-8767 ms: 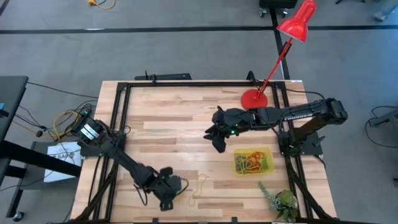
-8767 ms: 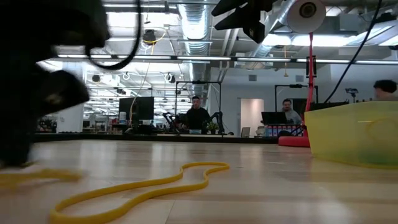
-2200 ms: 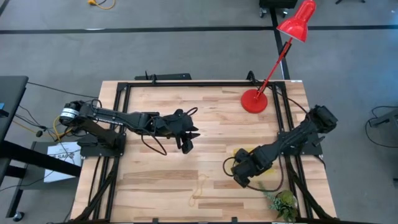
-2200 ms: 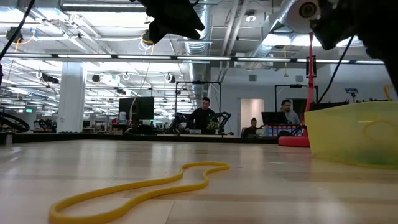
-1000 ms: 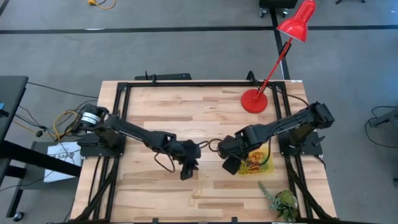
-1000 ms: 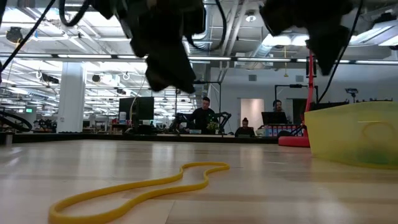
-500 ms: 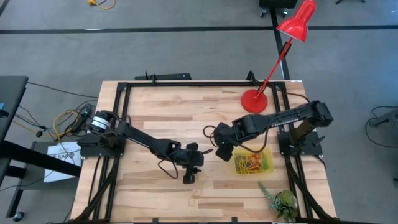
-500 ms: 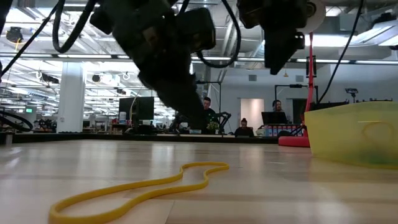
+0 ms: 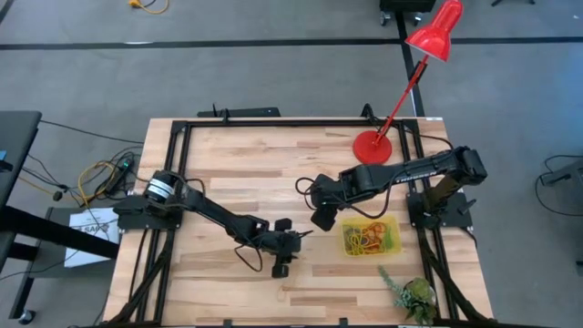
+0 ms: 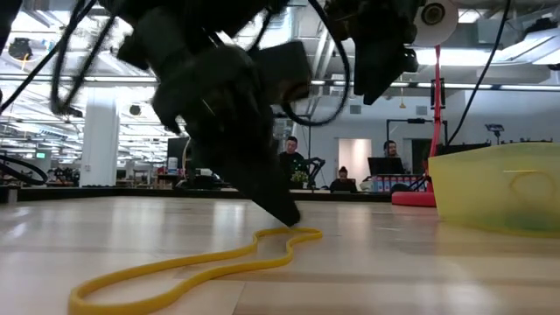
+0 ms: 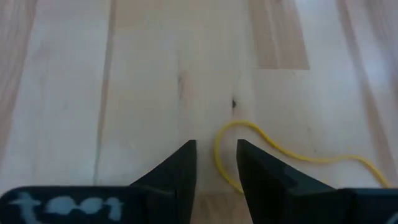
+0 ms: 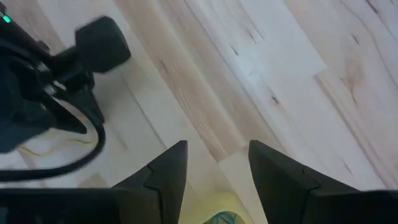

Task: Pick and place items into bin
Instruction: Put the yellow rubber band into the yellow bin

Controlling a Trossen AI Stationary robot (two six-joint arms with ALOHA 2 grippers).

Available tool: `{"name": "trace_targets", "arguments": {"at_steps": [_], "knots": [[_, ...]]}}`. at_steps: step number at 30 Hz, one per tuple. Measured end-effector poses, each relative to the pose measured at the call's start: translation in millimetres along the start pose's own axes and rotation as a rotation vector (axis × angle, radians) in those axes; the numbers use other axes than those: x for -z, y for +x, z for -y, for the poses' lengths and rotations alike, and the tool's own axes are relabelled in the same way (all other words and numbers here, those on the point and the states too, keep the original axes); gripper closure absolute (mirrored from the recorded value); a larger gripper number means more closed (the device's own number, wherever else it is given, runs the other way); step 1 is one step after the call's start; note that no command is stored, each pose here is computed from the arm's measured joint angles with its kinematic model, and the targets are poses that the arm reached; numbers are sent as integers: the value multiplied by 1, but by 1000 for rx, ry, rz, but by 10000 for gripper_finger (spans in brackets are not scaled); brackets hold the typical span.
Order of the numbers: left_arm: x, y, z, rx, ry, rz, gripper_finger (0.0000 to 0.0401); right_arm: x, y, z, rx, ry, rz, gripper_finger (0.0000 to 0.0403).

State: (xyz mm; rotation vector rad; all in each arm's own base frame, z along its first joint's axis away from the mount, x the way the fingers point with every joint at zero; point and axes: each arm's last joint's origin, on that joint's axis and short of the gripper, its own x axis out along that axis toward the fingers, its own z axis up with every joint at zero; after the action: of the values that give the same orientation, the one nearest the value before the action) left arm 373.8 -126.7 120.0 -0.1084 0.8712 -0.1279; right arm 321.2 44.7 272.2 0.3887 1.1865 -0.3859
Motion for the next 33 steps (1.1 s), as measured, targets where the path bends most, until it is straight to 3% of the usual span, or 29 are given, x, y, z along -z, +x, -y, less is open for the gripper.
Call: {"name": "trace_targets", "arguments": {"at_steps": [8,13,15,19,22,26,33], "knots": [[10,12,-1,-31,57,-55,300,1,0,1,9,-38,-9,238],[13,9,-1,-30,207,-98,369,0,0,1,9,-58,-7,239],[11,9,0,-10,190,-111,392,0,0,2,9,-56,-6,238],[-8,1,1,-20,122,-164,399,-1,1,3,12,-52,-7,237],[-24,-19,-1,-91,121,-251,401,0,1,3,12,-51,-14,238],[-58,-64,-4,-151,118,-221,401,9,-1,0,35,-70,-59,238],[-87,-159,-15,-233,106,-35,401,18,-3,-11,86,-130,-16,243]]}}
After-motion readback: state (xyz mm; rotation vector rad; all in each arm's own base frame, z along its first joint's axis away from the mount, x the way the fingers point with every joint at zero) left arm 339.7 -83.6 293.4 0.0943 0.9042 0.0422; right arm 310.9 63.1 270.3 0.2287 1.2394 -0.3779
